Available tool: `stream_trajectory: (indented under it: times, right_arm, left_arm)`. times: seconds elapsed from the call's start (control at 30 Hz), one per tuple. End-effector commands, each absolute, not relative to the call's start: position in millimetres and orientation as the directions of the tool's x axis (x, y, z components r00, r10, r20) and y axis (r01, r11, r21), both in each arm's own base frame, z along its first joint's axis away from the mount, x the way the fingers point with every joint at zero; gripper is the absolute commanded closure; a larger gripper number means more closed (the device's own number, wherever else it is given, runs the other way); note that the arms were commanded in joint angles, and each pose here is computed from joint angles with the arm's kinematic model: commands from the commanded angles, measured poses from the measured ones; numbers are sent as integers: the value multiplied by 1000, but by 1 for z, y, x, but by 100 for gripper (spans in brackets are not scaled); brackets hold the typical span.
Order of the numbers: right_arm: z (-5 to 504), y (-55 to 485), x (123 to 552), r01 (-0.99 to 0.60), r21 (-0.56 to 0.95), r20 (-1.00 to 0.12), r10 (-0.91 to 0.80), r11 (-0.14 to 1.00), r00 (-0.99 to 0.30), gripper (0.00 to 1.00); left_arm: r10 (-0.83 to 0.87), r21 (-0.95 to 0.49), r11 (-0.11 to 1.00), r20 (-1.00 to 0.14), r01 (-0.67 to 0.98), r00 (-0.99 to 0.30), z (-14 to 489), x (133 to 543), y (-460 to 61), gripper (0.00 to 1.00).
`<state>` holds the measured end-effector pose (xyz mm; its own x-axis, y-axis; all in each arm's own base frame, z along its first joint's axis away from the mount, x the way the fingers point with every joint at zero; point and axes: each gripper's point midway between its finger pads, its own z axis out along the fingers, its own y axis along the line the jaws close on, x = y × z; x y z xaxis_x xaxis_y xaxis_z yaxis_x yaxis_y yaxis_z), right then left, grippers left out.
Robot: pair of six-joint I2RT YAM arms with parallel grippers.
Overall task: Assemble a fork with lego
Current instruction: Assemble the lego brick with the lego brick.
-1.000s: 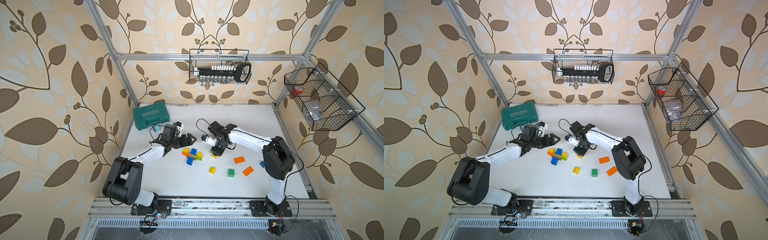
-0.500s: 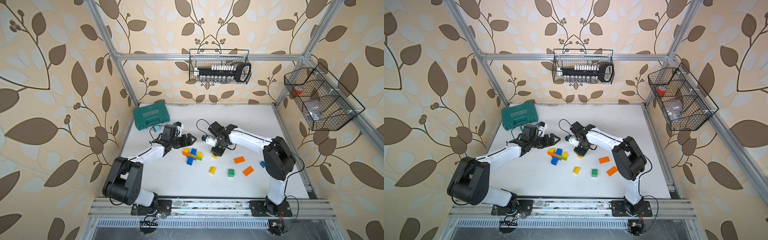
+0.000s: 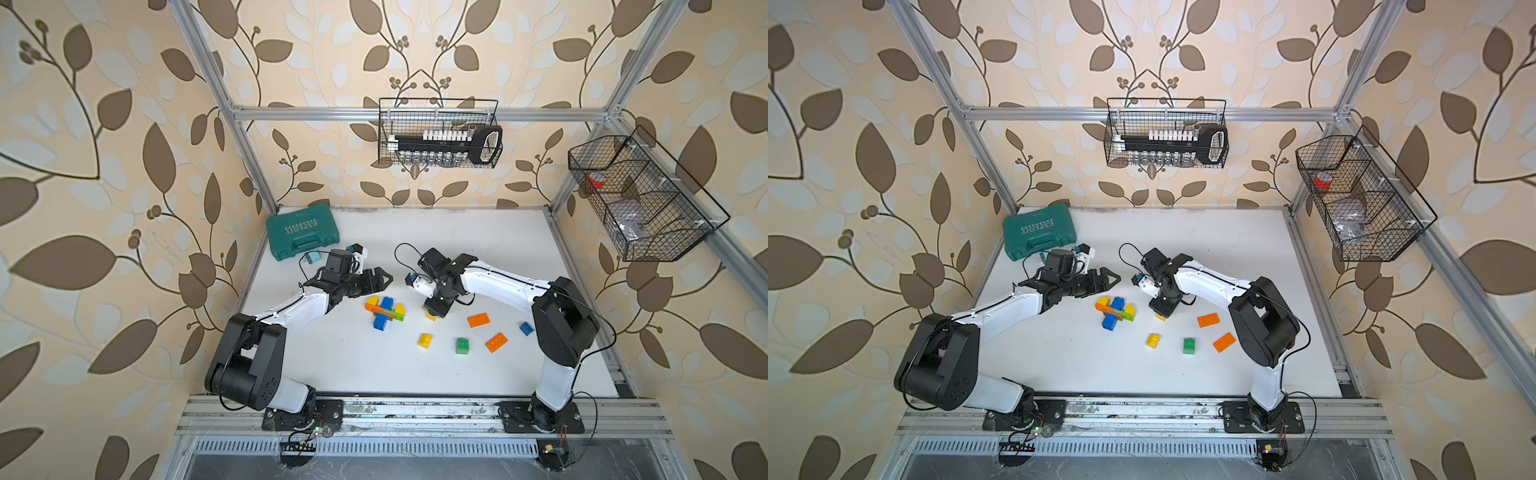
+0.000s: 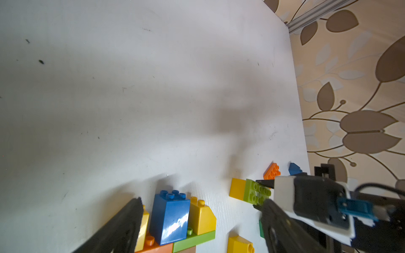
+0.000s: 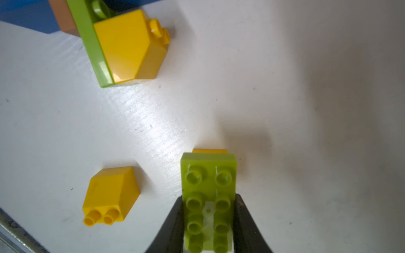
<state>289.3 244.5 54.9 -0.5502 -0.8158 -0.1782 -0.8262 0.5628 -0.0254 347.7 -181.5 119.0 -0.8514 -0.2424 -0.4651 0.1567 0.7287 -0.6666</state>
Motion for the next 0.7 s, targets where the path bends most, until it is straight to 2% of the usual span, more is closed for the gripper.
stream_trajectory:
  times: [0.0, 0.1, 0.27, 0.47, 0.6, 0.67]
  right_arm:
    - [35, 229, 266, -865, -18, -90, -862, 502, -499, 69]
    - [38, 232, 264, -891, -8, -116, -885, 455, -451, 68]
    - [41, 234, 268, -882, 20, -124, -874, 470, -469, 67]
    - [38, 235, 272, -869, 32, -178, -852, 494, -491, 66]
    - [36, 231, 272, -864, 38, -190, -845, 502, -500, 66]
    - [36, 230, 273, -862, 36, -198, -842, 506, -502, 65]
  left_arm:
    - [-234, -691, 691, -489, 210, -840, 133, 347, -185, 15]
    - [-226, -721, 658, -465, 219, -856, 134, 341, -191, 20]
    - [-238, -764, 613, -422, 202, -875, 136, 331, -196, 26]
    - [-289, -888, 449, -251, 101, -924, 134, 314, -211, 36]
    - [-295, -910, 406, -217, 84, -931, 128, 302, -221, 41]
    - [-286, -915, 401, -165, 39, -944, 116, 299, -233, 44]
